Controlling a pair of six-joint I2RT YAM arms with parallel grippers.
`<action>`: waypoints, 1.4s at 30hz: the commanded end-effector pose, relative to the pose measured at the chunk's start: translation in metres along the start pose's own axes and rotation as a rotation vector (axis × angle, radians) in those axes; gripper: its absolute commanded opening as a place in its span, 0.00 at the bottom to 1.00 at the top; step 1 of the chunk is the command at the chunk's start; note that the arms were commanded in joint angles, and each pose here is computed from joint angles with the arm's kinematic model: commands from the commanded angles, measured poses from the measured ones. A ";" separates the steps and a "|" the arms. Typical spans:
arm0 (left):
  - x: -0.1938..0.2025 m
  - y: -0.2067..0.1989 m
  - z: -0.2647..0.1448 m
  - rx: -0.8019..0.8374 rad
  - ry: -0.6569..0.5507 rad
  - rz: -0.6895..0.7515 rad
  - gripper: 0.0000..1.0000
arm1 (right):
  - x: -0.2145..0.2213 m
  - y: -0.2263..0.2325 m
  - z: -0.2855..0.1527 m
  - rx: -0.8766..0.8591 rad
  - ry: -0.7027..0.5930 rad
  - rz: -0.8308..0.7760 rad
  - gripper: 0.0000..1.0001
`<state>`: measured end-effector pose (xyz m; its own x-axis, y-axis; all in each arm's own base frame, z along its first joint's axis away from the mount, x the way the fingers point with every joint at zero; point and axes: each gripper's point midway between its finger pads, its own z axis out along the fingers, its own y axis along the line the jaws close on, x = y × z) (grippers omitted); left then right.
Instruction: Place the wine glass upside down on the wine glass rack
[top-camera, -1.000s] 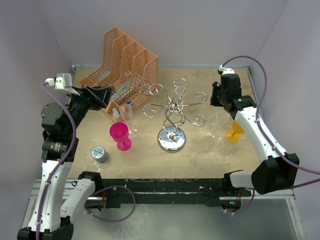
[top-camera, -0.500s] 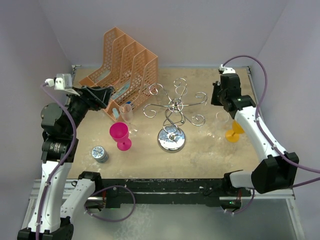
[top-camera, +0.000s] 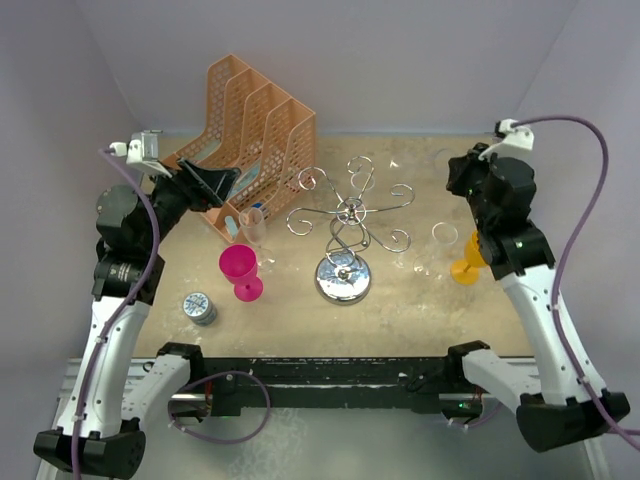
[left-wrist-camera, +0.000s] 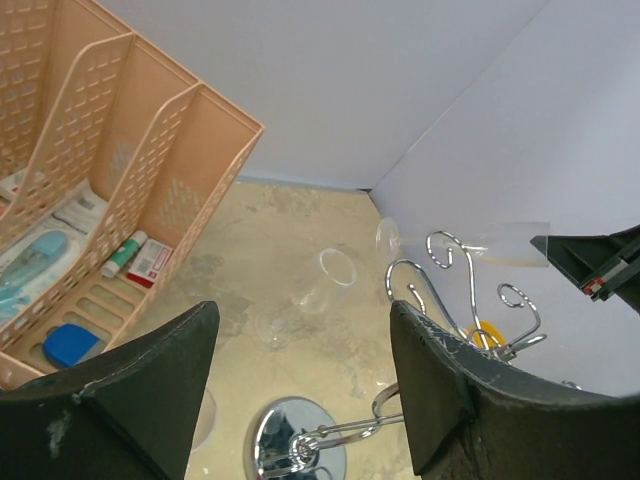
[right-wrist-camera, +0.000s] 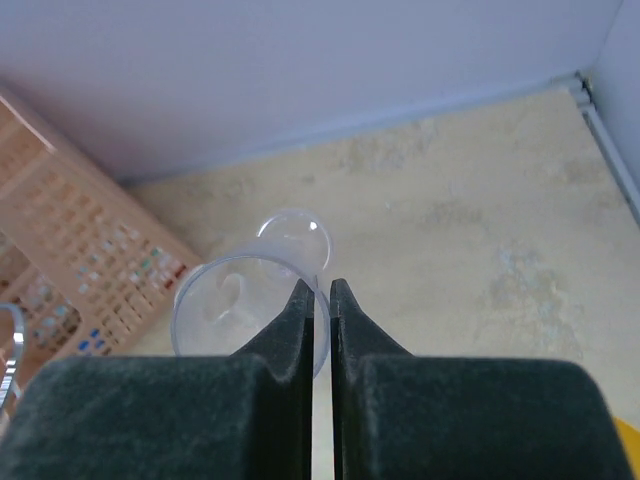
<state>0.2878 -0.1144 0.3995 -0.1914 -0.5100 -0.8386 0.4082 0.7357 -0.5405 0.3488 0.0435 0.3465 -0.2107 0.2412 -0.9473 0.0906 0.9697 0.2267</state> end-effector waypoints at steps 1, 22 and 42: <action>-0.021 -0.032 0.003 0.132 -0.054 -0.028 0.67 | -0.073 0.017 -0.032 -0.110 -0.335 0.138 0.00; -0.018 -0.130 0.099 0.420 -0.006 -0.471 0.64 | -0.146 0.090 -0.154 -0.745 -0.799 0.247 0.00; -0.015 -0.195 0.105 0.491 -0.160 -0.780 0.63 | -0.137 0.120 -0.144 -0.920 -0.724 0.257 0.00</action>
<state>0.3020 -0.3039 0.5020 -0.5194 -0.8017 -0.2957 0.5365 -0.0365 -0.8431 0.2710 0.1278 0.5120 0.2996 0.6182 -0.7266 -0.6789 0.6733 0.2930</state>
